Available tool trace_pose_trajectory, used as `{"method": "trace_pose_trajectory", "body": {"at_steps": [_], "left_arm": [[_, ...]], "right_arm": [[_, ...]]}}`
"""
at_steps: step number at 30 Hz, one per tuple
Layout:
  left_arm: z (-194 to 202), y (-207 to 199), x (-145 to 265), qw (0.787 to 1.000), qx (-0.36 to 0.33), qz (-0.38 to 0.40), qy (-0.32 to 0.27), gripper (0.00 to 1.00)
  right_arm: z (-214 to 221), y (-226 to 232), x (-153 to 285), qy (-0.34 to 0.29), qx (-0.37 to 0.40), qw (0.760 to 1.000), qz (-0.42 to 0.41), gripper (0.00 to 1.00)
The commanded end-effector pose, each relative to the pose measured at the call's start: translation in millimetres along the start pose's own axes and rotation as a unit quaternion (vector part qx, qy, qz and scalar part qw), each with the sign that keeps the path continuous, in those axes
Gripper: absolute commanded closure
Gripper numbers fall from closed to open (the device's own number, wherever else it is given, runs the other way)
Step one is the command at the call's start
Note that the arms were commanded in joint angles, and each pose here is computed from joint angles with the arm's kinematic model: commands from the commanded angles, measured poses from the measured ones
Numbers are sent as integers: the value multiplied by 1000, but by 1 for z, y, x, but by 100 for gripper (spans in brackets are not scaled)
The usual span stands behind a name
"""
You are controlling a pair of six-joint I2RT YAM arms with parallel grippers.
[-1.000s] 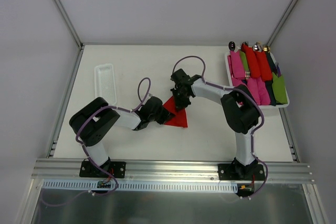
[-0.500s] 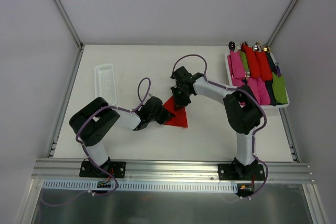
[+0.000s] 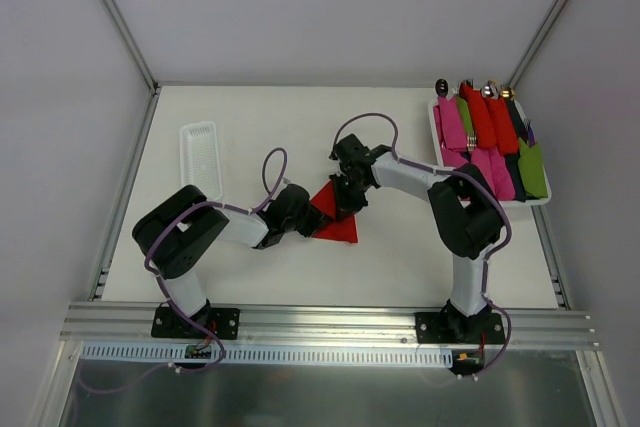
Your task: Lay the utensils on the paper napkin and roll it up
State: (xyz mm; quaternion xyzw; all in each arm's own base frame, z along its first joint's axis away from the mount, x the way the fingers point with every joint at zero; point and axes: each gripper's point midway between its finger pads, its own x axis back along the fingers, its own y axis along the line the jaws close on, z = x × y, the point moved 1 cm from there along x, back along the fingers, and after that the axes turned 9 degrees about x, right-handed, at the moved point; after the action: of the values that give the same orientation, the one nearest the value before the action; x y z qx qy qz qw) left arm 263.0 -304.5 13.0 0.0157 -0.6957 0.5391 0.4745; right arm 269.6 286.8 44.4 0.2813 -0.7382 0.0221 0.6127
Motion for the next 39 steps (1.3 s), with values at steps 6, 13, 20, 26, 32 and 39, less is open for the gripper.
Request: {"method": "trace_pose_trajectory", "body": {"at_steps": [6, 13, 20, 26, 32, 39], "left_arm": [[-19, 113, 9, 980, -33, -190, -46, 100], [-19, 115, 9, 980, -35, -192, -45, 100], [-19, 114, 10, 980, -36, -191, -45, 100], [-19, 113, 11, 980, -36, -189, -44, 100], [-20, 113, 11, 980, -35, -189, -44, 100], [-20, 115, 11, 980, -36, -193, -43, 100]], "right_arm": [[36, -12, -29, 63, -24, 998, 12, 91], [9, 16, 5, 14, 0, 999, -44, 89], [10, 28, 32, -11, 18, 998, -63, 87], [35, 20, 12, 25, 5, 998, -62, 87], [62, 7, -16, 74, 2, 996, -40, 87], [58, 13, -16, 75, -3, 996, -51, 88]]}}
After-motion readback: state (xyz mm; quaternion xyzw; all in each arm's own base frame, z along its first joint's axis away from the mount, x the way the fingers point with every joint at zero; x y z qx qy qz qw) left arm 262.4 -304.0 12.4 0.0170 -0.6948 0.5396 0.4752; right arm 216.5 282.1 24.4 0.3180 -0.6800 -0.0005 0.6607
